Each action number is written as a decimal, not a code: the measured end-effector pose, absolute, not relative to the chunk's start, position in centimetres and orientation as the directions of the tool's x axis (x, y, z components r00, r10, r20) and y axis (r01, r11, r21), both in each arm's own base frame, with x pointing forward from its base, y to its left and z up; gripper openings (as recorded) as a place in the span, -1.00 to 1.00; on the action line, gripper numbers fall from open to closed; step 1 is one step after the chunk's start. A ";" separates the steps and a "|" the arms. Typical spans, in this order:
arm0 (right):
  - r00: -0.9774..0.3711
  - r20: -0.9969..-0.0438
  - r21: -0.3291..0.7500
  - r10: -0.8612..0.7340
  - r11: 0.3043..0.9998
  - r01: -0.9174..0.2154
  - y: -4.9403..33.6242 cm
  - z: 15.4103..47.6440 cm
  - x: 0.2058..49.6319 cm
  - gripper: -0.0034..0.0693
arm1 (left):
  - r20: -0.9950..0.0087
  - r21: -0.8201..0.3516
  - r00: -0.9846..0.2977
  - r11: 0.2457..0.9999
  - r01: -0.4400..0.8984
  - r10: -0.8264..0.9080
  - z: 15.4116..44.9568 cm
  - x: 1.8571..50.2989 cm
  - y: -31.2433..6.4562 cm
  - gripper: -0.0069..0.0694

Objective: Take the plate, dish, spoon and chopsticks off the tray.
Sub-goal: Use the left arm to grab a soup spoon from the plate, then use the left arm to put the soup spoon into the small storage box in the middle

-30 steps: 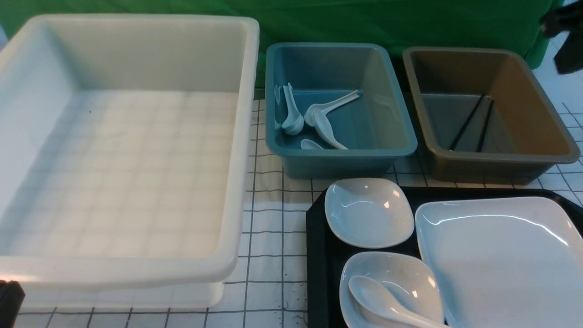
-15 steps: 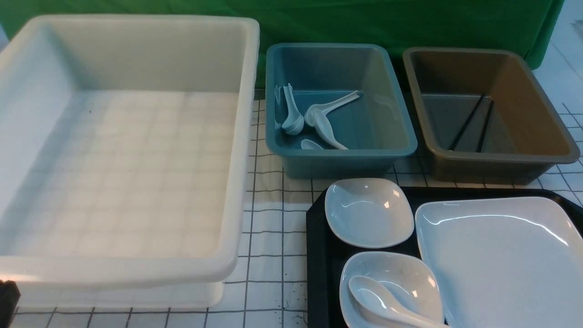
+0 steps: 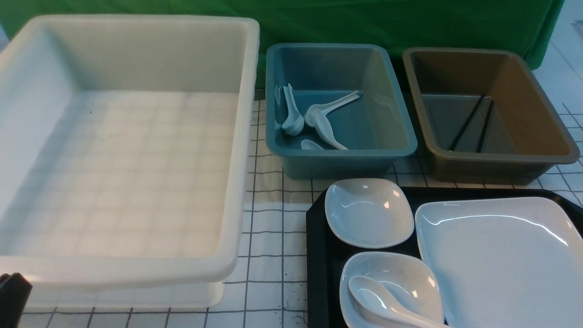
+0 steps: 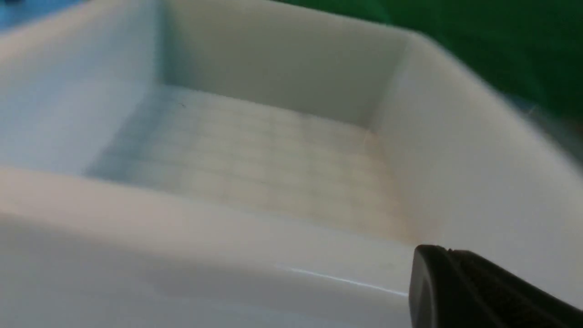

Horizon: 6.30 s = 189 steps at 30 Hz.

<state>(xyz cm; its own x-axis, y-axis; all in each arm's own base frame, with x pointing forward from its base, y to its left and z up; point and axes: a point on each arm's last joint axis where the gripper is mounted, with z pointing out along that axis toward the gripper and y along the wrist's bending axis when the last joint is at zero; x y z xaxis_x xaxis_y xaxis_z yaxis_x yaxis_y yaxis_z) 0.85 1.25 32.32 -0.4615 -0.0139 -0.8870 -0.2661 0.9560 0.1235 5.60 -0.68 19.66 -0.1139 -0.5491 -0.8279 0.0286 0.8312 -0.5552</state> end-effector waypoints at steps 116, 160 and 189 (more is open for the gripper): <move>-0.579 -0.815 0.183 0.021 0.958 -0.222 1.5 29.9 1.6 -0.69 | -0.539 0.237 0.111 0.024 0.971 0.835 20.2 18.1 -40.4 -0.63; -0.565 -0.825 0.183 0.026 0.957 -0.223 1.5 30.0 1.7 -0.59 | -0.821 -0.552 -0.116 0.726 0.410 -0.559 35.6 40.0 -19.7 -0.63; -0.518 -0.854 0.185 0.042 0.956 -0.227 1.5 30.5 2.0 -0.53 | -0.751 -0.658 -0.237 0.663 0.358 -0.617 24.7 45.0 -19.9 -0.45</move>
<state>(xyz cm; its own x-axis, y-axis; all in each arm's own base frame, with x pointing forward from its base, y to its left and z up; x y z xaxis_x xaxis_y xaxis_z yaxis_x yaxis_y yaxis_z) 1.99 1.49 30.49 -0.5179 0.0424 -0.8544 -0.2266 0.9563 0.1848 45.02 -19.88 24.70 -0.2374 -0.6167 -0.7506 0.3584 0.6625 -0.6577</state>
